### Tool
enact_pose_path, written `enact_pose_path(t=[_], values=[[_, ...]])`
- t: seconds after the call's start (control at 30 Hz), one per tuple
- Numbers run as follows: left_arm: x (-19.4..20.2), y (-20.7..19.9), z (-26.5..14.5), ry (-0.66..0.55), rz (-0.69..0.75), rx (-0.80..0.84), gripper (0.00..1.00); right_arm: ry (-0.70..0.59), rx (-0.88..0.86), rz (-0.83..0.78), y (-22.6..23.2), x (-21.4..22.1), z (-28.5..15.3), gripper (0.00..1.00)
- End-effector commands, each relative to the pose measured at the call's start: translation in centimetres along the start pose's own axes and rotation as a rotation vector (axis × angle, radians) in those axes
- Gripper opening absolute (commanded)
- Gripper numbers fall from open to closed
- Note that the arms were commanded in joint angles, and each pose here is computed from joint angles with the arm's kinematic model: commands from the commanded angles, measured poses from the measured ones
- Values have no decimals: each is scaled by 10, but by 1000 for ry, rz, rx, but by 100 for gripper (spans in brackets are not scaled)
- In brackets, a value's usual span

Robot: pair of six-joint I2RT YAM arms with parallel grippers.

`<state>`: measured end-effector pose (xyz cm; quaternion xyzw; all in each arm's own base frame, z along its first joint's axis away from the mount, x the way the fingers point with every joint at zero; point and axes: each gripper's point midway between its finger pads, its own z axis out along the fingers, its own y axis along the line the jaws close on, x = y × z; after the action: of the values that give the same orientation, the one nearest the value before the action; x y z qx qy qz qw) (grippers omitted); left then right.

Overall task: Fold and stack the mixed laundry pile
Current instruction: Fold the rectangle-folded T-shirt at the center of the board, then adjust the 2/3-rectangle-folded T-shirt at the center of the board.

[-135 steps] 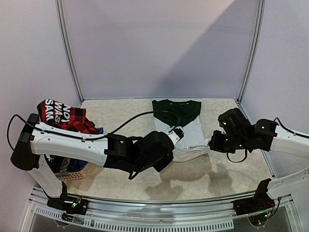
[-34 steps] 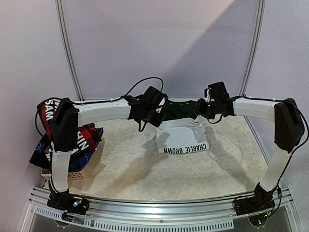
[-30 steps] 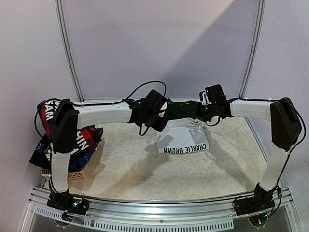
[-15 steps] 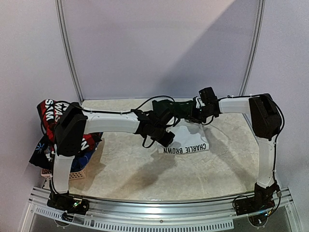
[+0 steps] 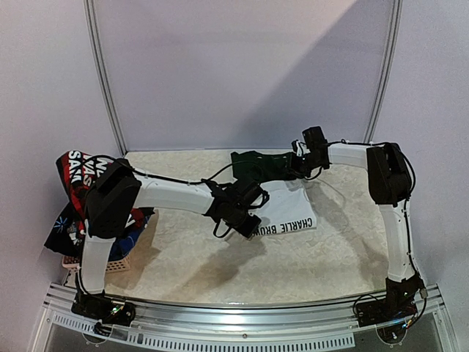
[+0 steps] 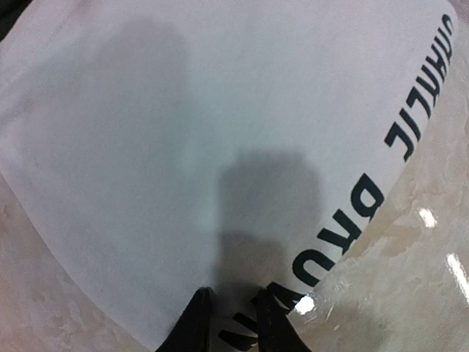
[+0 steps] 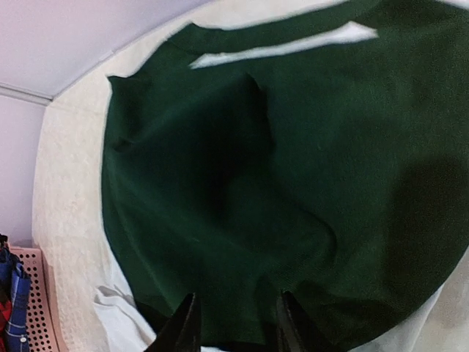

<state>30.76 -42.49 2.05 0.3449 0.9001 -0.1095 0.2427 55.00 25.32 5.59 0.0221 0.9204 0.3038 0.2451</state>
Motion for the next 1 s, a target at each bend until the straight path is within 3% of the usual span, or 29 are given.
enact_pose_path(t=[0.0, 0.13, 0.43, 0.97], values=[[9, -5, -6, -3, -1, -16, 22, -53, 1, -53, 21, -24, -32, 38], [6, -4, -12, -33, -2, -25, 22, -115, 11, -74, 33, -24, -75, 44], [10, -4, -12, -88, -6, -5, 22, -120, -39, -48, 38, 39, -126, 43], [27, 5, -3, -82, -14, -39, 21, 83, -58, 13, 22, 124, -87, 32]])
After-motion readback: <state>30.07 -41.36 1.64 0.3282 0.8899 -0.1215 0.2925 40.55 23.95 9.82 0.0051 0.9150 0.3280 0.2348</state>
